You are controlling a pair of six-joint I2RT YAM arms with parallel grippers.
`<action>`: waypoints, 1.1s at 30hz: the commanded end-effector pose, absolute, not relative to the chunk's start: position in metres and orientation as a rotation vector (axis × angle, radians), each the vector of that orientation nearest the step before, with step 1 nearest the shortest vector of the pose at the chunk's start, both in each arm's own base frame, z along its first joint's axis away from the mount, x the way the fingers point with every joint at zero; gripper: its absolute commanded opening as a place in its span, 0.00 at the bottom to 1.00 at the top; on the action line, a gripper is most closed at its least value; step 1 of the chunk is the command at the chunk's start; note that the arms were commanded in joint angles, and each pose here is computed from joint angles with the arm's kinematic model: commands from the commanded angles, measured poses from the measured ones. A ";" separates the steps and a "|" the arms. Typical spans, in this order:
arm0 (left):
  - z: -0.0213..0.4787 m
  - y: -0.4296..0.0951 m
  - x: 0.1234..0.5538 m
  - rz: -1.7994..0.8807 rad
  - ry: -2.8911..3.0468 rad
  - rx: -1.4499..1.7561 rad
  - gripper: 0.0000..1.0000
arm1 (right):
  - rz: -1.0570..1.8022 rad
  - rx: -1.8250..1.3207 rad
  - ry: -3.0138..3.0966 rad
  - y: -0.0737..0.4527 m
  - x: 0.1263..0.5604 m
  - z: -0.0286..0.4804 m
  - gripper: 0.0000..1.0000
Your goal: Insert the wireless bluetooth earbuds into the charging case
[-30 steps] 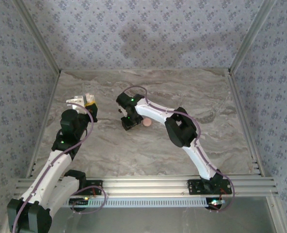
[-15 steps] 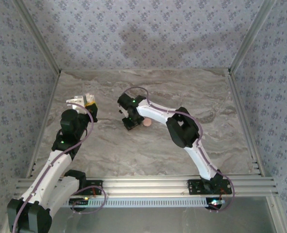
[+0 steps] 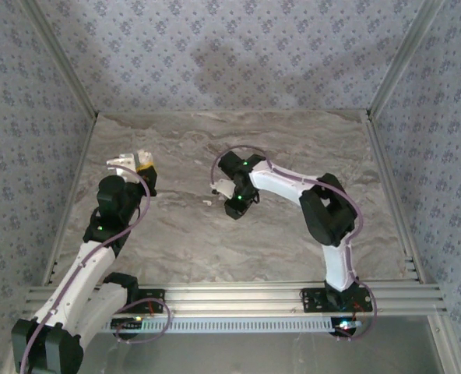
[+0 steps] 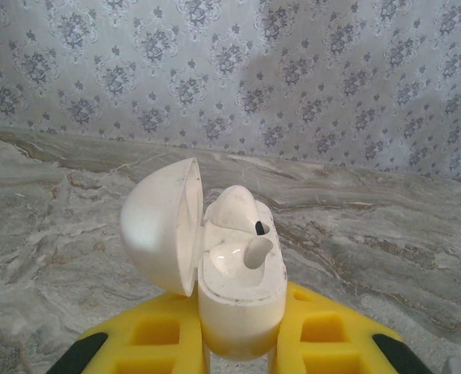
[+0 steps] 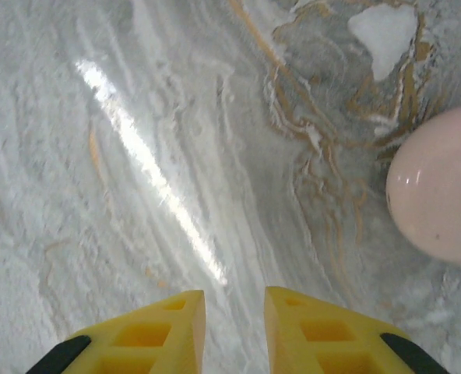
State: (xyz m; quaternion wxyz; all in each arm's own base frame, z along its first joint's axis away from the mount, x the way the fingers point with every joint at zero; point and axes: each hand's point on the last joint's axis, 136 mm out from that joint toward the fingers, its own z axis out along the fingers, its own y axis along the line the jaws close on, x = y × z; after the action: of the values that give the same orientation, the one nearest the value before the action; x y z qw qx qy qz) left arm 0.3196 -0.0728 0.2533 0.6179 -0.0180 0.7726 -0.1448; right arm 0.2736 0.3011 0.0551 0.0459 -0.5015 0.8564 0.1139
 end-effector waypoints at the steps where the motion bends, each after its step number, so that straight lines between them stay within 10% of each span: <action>1: 0.263 -0.073 0.318 -0.354 1.748 -0.040 0.14 | 0.328 -1.506 2.612 0.298 0.280 0.067 0.29; 15: 0.262 -0.071 0.319 -0.337 1.754 -0.041 0.14 | 0.365 -0.363 2.979 0.354 0.322 0.083 0.32; 33: 0.257 -0.066 0.322 -0.324 1.763 -0.042 0.14 | 0.297 -0.275 3.037 0.382 0.332 0.038 0.40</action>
State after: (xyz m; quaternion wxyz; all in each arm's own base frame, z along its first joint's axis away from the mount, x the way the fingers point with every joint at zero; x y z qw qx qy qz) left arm 0.3209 -0.0658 0.2539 0.6197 -0.0247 0.7718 -0.1403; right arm 0.3316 0.3790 0.0399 0.0418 -0.1004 0.9886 0.1041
